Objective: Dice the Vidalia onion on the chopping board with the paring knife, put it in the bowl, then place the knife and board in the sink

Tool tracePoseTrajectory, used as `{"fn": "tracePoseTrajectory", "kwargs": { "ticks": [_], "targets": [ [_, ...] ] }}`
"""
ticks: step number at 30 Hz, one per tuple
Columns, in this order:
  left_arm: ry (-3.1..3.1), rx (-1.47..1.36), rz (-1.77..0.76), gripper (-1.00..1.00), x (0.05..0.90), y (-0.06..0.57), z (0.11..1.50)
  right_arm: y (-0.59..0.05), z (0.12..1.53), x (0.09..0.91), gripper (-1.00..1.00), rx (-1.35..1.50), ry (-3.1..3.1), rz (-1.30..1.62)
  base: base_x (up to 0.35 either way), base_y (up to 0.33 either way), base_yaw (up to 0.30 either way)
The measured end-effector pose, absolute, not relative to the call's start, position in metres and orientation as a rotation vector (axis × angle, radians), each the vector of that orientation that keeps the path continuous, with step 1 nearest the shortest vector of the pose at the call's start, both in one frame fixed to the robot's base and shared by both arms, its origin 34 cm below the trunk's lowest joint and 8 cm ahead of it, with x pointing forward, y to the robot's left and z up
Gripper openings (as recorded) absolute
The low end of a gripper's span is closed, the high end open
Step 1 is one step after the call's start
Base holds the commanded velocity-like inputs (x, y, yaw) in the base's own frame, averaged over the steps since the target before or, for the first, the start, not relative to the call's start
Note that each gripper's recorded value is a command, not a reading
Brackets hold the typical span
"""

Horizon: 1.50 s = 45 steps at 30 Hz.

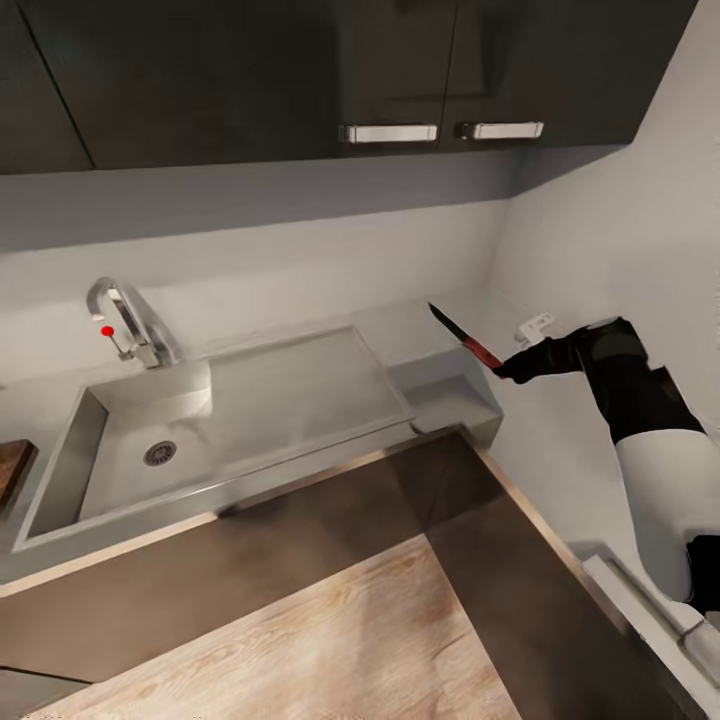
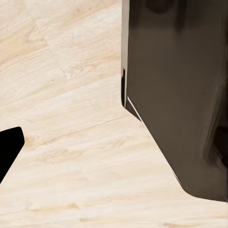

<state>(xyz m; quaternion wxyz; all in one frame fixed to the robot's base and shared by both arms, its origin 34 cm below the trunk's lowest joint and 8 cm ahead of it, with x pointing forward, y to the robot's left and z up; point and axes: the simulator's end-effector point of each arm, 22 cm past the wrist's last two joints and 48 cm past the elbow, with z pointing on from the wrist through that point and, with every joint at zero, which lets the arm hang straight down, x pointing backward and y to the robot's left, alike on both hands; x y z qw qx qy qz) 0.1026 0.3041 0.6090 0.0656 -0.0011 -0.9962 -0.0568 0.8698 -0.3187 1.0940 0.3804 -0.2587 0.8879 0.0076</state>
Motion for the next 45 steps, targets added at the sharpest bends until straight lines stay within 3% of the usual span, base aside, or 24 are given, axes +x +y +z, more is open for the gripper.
{"fn": "tracePoseTrajectory", "kwargs": {
  "ticks": [11, 22, 30, 45],
  "targets": [
    [-3.136, 0.164, -0.21, 1.0, 0.134, 0.306, 0.608, -0.304, 1.134, 0.872, -1.0, -0.62, 2.216, -0.004, -0.33, 0.076, 0.0],
    [-3.152, 0.198, -0.224, 1.0, 0.141, 0.31, 0.609, -0.338, 1.162, 0.887, -1.0, -0.499, 2.153, -0.234, -0.329, 0.009, 0.0],
    [-3.164, 0.214, -0.227, 1.0, 0.146, 0.311, 0.609, -0.311, 1.186, 0.9, -1.0, -0.434, 2.069, -0.329, -0.282, 0.122, 0.0],
    [-3.187, 0.219, -0.234, 1.0, 0.155, 0.312, 0.611, -0.273, 1.223, 0.905, -1.0, -0.364, 1.968, -0.421, -0.101, 0.22, 0.0]
  ]
}}
